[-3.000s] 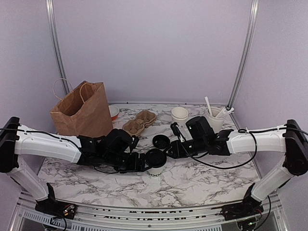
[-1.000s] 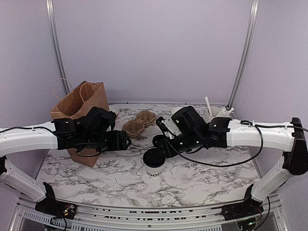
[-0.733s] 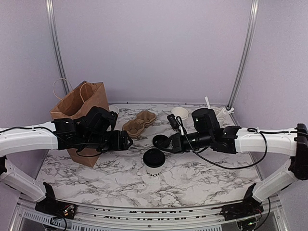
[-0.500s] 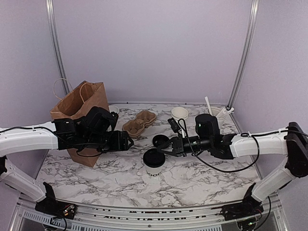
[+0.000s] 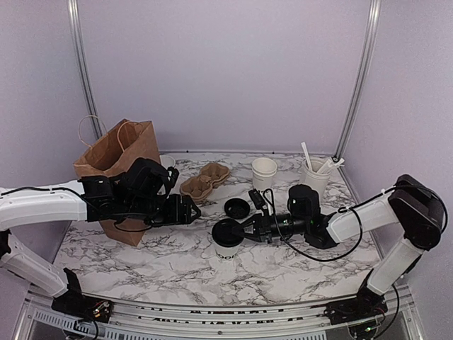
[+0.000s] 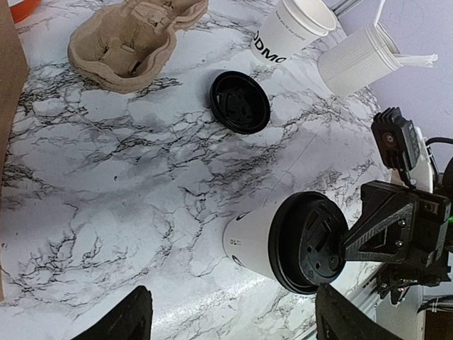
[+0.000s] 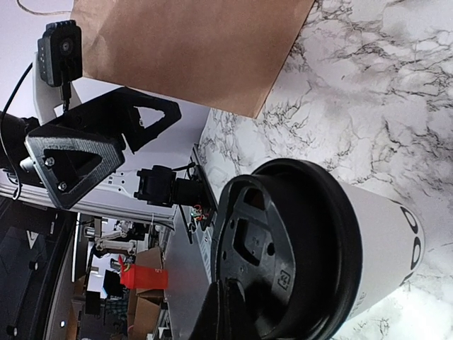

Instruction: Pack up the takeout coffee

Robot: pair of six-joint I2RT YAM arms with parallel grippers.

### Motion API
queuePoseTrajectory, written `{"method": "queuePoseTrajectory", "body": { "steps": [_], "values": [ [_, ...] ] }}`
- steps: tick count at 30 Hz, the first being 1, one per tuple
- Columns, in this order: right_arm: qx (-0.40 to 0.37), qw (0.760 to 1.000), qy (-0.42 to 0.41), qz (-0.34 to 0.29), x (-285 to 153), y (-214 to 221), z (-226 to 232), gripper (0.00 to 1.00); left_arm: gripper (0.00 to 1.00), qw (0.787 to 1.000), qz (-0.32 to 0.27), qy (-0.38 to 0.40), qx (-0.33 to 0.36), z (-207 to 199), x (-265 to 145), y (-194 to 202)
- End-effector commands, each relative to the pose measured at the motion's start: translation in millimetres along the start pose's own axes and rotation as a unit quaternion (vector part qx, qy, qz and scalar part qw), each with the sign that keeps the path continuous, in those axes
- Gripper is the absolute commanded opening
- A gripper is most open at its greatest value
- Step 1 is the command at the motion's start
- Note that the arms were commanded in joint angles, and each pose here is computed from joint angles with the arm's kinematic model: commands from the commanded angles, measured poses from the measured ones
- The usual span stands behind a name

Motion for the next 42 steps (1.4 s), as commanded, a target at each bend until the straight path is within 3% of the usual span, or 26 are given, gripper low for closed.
{"method": "queuePoseTrajectory", "body": {
  "steps": [1,3,5,8,12,26,29,37,42],
  "values": [
    [0.003,1.0,0.002,-0.008,-1.6,-5.6,11.3,0.0,0.79,0.998,-0.004,0.062,-0.002,-9.9,4.2,-1.8],
    [-0.005,1.0,-0.007,-0.011,-1.4,-9.0,19.7,0.0,0.75,0.994,-0.008,0.107,-0.009,-17.2,5.4,-2.4],
    [-0.014,1.0,-0.016,-0.015,-1.4,-12.9,29.6,0.0,0.64,0.987,-0.011,0.157,-0.021,-24.7,7.3,-2.2],
    [-0.031,0.999,-0.024,-0.022,-2.6,-17.7,43.9,0.0,0.33,0.977,-0.011,0.208,-0.044,-30.5,14.0,1.2],
    [-0.05,0.998,-0.004,-0.036,-7.2,-21.3,55.6,0.0,0.0,0.965,-0.014,0.254,-0.067,-36.9,21.1,2.2],
    [-0.058,0.997,0.025,-0.053,-15.3,-22.3,52.8,0.0,0.0,0.919,-0.034,0.379,-0.105,-55.3,33.9,0.6],
    [-0.055,0.997,0.031,-0.052,-14.9,-22.4,48.6,0.0,0.0,0.923,-0.033,0.366,-0.118,-42.1,41.8,11.8],
    [-0.037,0.998,0.038,-0.043,-11.4,-20.3,34.4,0.0,0.0,0.923,0.059,0.315,-0.213,9.3,102.6,79.1],
    [-0.035,0.998,0.042,-0.041,-11.3,-19.6,32.3,0.0,0.0,0.924,0.043,0.318,-0.208,6.6,93.4,71.7]
  ]
}}
Point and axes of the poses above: each gripper's point midway between its finger pads, its own x axis out along the fingers, its own z axis along the line the jaws close on, y = z × x, the point moved 9 cm from there along -x, back along the fingers, and after that the axes turned 10 degrees about x, right-handed, at the moved point
